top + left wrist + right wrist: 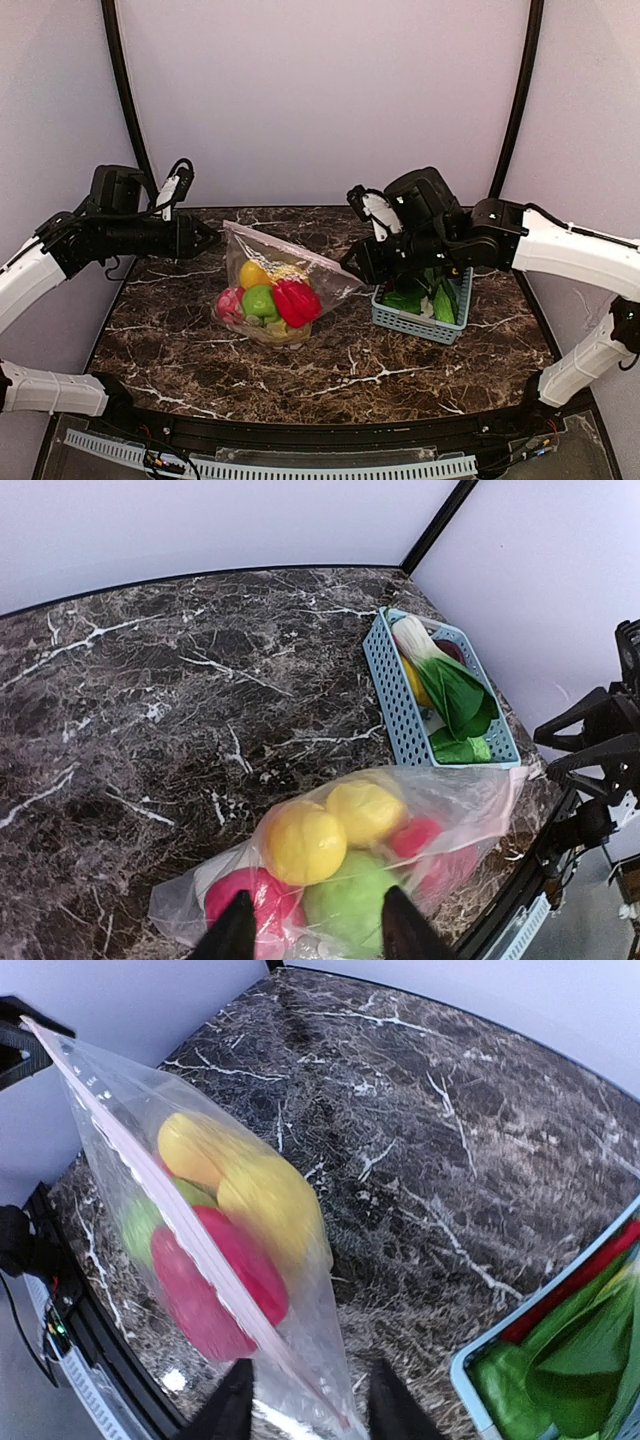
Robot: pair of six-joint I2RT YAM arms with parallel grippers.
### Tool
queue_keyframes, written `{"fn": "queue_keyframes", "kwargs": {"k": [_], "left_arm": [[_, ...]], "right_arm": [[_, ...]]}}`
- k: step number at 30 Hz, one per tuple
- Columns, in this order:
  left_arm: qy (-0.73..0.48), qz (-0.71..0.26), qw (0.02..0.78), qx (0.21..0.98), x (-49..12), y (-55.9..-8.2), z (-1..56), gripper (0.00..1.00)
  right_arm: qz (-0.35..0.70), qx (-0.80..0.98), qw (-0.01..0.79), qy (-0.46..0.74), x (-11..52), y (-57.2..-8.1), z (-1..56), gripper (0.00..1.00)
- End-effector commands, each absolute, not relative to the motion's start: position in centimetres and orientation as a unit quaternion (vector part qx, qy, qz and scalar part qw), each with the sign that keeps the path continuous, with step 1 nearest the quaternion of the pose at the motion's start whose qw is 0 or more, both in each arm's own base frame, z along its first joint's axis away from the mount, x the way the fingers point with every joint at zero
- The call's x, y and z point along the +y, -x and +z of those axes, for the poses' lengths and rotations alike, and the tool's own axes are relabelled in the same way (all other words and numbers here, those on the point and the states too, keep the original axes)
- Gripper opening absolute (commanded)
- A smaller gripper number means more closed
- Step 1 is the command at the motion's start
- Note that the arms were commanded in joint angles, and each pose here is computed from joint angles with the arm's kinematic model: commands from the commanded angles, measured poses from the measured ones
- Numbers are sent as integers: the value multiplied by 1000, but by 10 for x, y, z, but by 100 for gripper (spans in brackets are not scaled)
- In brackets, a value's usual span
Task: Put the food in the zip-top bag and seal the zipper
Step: Zip the zipper on the zipper food storage bag, then reset both arms
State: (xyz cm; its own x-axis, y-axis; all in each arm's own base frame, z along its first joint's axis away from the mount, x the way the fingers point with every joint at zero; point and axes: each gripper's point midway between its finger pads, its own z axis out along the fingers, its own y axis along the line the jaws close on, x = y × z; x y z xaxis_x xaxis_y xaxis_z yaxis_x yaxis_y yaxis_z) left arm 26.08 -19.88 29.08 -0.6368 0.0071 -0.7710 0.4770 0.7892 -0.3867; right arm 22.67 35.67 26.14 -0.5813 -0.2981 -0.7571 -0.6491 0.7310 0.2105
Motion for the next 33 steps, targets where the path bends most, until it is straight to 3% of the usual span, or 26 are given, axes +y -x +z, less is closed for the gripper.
{"fn": "queue_keyframes", "kwargs": {"k": [1, 2, 4, 6, 14, 23, 33], "left_arm": [[-140, -310, 418, 842, -200, -261, 309, 59], [-142, -313, 418, 841, -200, -260, 311, 72], [-147, -320, 418, 838, -201, -256, 315, 84], [-152, -325, 414, 837, -202, -252, 316, 90], [-130, -296, 408, 854, -188, -255, 300, 98], [-79, -261, 421, 865, -154, -270, 283, 99], [30, -203, 460, 864, -79, -288, 254, 99]], "right_arm": [[283, 840, 377, 269, 361, -224, 290, 51], [286, 838, 379, 269, 360, -223, 293, 57], [289, 836, 383, 267, 356, -221, 298, 68], [290, 834, 389, 261, 351, -220, 303, 77], [284, 848, 400, 200, 311, -239, 303, 97], [249, 883, 380, 114, 248, -263, 252, 98], [219, 877, 426, 30, 156, -284, 245, 99]]}}
